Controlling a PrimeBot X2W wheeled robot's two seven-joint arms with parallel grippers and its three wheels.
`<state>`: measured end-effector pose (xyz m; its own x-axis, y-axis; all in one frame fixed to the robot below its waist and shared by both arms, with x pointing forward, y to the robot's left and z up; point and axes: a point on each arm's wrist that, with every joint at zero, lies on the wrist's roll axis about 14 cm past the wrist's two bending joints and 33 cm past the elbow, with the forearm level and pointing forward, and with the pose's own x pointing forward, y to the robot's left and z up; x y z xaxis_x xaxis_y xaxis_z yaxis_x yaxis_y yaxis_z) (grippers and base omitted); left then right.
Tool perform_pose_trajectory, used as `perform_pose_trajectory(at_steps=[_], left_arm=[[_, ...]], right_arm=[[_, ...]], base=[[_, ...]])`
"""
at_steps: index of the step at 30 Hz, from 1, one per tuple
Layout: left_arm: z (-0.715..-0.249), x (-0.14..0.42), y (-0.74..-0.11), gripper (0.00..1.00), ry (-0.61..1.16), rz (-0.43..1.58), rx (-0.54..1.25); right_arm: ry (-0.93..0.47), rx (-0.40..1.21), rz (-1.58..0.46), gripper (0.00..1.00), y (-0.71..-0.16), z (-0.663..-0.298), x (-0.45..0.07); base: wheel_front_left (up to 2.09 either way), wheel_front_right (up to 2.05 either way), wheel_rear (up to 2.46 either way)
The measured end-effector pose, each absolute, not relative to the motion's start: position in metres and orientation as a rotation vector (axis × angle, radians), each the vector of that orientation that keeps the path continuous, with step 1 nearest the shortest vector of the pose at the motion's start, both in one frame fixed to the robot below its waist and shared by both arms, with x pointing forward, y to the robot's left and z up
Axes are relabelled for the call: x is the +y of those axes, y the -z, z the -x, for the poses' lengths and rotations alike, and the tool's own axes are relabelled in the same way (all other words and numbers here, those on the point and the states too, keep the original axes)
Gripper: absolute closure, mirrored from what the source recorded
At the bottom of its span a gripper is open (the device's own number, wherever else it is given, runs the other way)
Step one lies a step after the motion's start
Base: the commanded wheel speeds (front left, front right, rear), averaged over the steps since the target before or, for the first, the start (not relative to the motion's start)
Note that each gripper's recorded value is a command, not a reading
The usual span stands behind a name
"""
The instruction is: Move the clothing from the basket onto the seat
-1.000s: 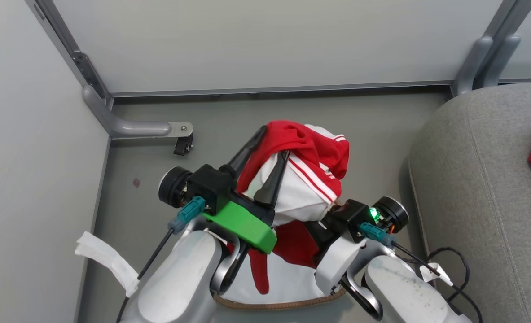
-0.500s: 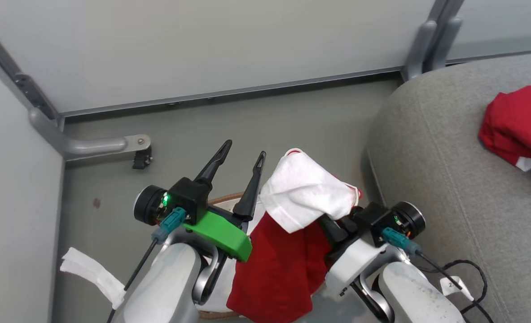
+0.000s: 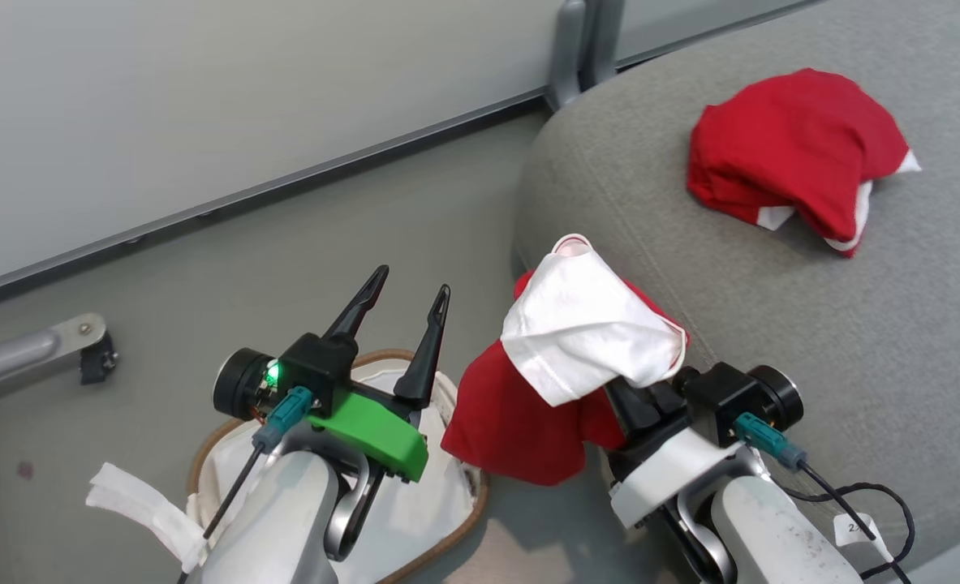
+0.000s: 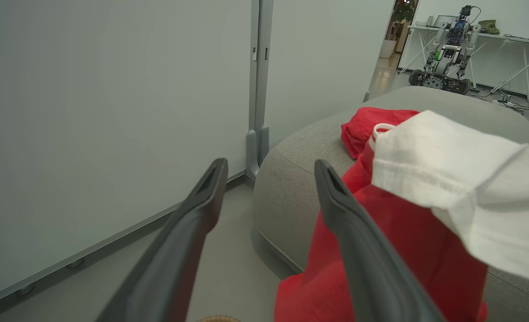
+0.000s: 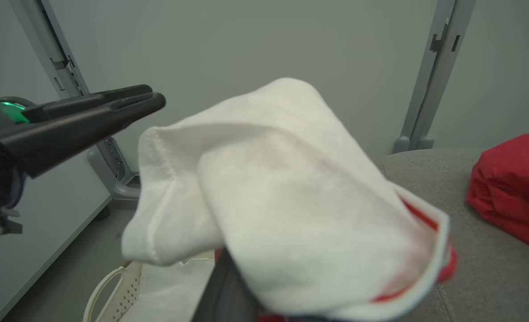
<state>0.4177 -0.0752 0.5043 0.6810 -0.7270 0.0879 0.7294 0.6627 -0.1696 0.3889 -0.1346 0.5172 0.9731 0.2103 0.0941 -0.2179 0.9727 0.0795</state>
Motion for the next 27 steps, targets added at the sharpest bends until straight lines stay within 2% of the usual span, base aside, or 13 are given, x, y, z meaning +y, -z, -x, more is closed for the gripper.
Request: perform_pose_trajectory(at_steps=[9, 13, 27], left_arm=[[-0.399, -0.131, -0.495, 0.00, 1.004, 0.204, 0.012], [-0.388, -0.155, -0.493, 0.00, 1.089, 0.217, 0.022], [-0.400, -0.159, -0.452, 0.00, 1.142, 0.226, 0.090]], right_arm=[[-0.018, -0.126, -0.068, 1.00, -0.532, -0.364, -0.198], [0.078, -0.174, 0.010, 1.00, -0.552, -0.359, -0.233], [0.186, -0.493, 0.624, 1.00, -0.737, -0.416, -0.328]], base=[[0.00, 0.00, 0.00], [0.00, 0.00, 0.00], [0.00, 0.00, 0.00]])
